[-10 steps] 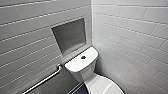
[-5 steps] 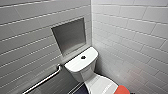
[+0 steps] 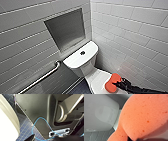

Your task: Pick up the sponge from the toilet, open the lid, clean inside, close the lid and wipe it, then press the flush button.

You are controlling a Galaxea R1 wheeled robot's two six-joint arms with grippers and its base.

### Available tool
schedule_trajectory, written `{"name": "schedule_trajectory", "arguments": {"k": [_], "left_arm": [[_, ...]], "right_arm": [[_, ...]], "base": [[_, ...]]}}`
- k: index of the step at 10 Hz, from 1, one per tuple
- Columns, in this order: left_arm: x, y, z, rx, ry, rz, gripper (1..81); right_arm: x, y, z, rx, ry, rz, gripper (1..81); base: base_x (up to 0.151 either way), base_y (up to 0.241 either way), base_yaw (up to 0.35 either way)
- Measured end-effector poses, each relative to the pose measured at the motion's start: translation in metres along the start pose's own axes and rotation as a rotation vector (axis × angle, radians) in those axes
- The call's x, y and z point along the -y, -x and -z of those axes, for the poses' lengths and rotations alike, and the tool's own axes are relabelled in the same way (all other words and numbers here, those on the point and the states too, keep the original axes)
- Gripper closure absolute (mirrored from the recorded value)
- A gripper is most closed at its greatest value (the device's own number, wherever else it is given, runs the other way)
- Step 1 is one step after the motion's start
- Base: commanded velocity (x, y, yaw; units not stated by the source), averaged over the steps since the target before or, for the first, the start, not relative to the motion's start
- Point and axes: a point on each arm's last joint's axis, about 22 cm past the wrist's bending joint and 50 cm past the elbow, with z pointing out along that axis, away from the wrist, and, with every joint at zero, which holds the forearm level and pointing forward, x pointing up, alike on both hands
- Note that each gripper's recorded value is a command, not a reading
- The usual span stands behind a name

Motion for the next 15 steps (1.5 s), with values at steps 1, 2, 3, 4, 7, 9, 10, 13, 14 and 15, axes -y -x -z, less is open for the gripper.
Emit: {"name": "schedule_trajectory", "arguments": {"k": [1,2,3,4,7,9,10,13,14,15], "left_arm": [[-0.004,0.003,-0.002,0.001,0.005,0.004,1.0],[-0.01,0.009,-0.005,0.006,0.013,0.006,1.0],[-0.012,0.016,-0.006,0.013,0.016,0.01,1.0],[-0.012,0.017,-0.006,0.011,0.015,0.01,1.0],[-0.013,0.028,-0.007,0.016,0.018,0.017,1.0],[-0.015,0.039,-0.008,0.022,0.02,0.024,1.0],[-0.016,0.042,-0.009,0.024,0.021,0.025,1.0],[-0.016,0.043,-0.009,0.024,0.021,0.027,1.0],[-0.017,0.047,-0.01,0.026,0.022,0.029,1.0],[-0.02,0.056,-0.011,0.037,0.026,0.033,1.0]], "right_arm": [[0.003,-0.004,-0.01,0.015,0.002,0.003,81.1],[0.013,-0.023,-0.018,-0.007,-0.004,0.014,81.1],[0.018,-0.035,-0.022,-0.024,-0.004,0.022,81.1],[0.013,-0.045,-0.03,-0.043,0.017,0.023,81.1],[-0.006,-0.05,-0.054,-0.062,0.096,0.017,81.1],[-0.011,-0.05,-0.072,-0.076,0.143,0.006,81.1],[-0.009,-0.054,-0.08,-0.086,0.161,0.004,81.1],[0.02,-0.054,-0.106,-0.11,0.159,-0.009,81.1],[0.013,-0.04,-0.108,-0.107,0.169,-0.023,81.1],[-0.008,-0.028,-0.102,-0.112,0.2,-0.039,81.1]], "base": [[0.0,0.0,0.0],[0.0,0.0,0.0],[0.0,0.0,0.0],[0.0,0.0,0.0],[0.0,0.0,0.0],[0.0,0.0,0.0],[0.0,0.0,0.0],[0.0,0.0,0.0],[0.0,0.0,0.0],[0.0,0.0,0.0]]}}
